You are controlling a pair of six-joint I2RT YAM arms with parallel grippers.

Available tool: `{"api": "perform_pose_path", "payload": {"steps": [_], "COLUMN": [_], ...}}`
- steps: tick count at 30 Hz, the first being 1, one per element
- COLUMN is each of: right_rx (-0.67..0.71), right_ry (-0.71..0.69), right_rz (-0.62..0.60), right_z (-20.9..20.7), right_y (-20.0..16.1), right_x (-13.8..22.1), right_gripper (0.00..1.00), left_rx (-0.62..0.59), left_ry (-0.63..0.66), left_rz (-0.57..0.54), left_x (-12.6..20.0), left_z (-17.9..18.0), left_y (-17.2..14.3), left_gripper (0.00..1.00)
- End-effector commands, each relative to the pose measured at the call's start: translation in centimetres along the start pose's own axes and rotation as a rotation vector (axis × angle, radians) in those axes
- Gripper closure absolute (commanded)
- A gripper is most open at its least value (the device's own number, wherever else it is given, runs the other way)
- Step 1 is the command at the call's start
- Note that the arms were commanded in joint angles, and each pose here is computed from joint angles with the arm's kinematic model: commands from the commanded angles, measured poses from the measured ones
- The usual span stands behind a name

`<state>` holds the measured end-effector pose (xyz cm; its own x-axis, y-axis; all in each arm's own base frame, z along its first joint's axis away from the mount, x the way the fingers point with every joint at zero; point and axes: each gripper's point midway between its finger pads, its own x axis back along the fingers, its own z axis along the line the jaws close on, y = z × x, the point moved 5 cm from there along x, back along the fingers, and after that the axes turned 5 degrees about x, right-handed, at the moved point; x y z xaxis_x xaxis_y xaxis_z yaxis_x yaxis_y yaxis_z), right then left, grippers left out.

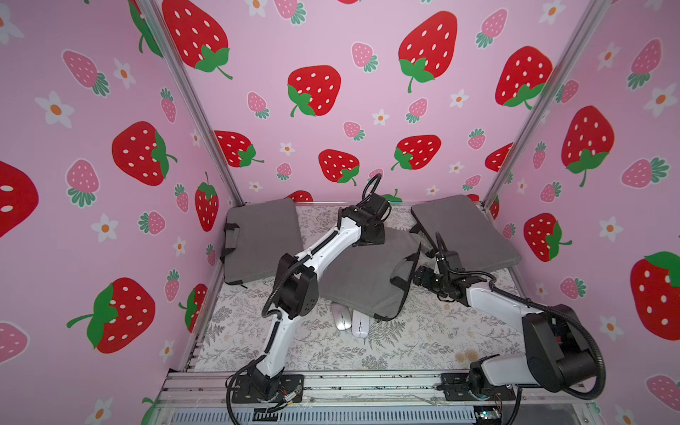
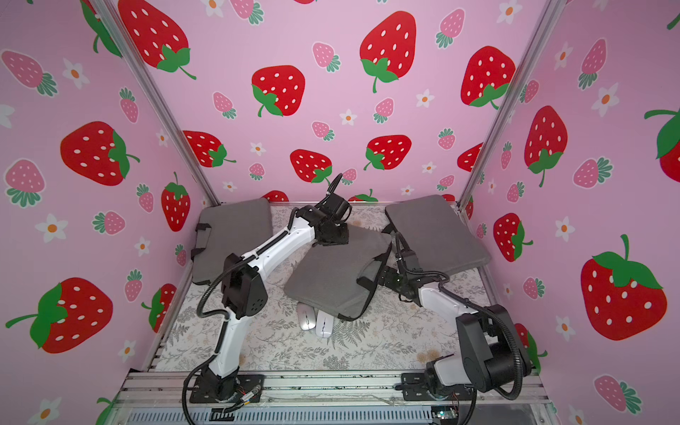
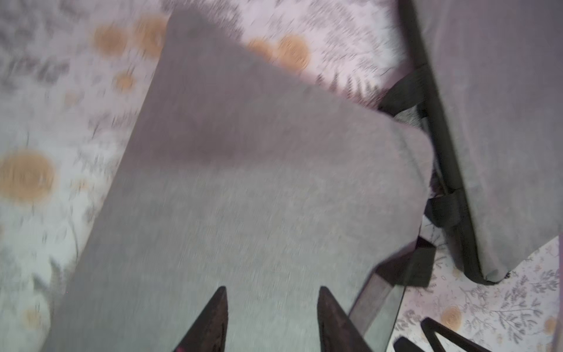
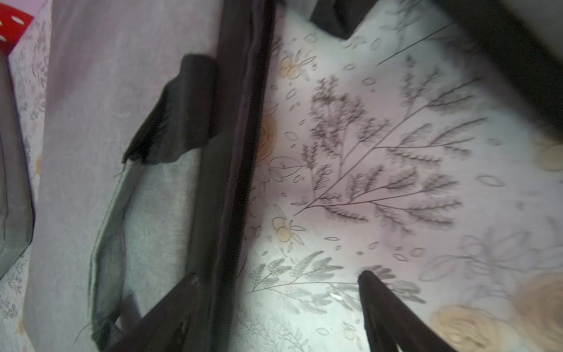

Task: Put the mouse into the laptop bag
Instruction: Adjust the zippered laptop bag at the center of the board.

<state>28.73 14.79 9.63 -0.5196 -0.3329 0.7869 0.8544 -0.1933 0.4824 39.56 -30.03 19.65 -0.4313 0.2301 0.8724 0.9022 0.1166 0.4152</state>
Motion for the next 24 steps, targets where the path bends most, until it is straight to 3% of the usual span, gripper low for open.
{"api": "perform_pose_path", "payload": {"steps": [1, 5, 9, 11, 19, 22, 24], "right_rx": [0.038, 0.031, 0.049, 0.067, 0.139, 0.197, 0.220], "right_ry": [0.031, 0.041, 0.019, 0.007, -0.030, -0.057, -0.059], "right_rz": [-0.028, 0.027, 0.059, 0.067, 0.071, 0.050, 0.005], "right_z": [2.5, 3.0, 3.8, 4.4, 6.0, 6.6, 6.9], "right_y": [1.0, 0.5, 1.7, 2.8, 6.9, 8.2, 8.4], "right_x": [-1.2, -4.2, -6.7, -7.7, -8.8, -6.3, -3.7], "right_gripper": [0.20, 0.32, 0.55, 0.59, 0.56, 0.49, 0.37], "left_rx": [0.080, 0.242, 0.356, 0.385, 0.410, 0.424, 0.433], "left_ry": [-0.095, -0.212, -0.304, -0.313, -0.218, -0.230, -0.231], "left_rz": [-0.208, -0.312, -0.331, -0.315, -0.325, -0.346, -0.358], "left_x": [6.7, 9.4, 8.6, 7.8, 7.3, 7.3, 7.3], "left_z": [1.1, 6.2, 9.9, 11.1, 13.9, 14.7, 15.3], "left_y": [-2.1, -8.1, -13.0, -14.5, -16.1, -16.7, -17.0], "left_gripper": [0.39, 0.33, 0.32, 0.31, 0.33, 0.31, 0.29]}}
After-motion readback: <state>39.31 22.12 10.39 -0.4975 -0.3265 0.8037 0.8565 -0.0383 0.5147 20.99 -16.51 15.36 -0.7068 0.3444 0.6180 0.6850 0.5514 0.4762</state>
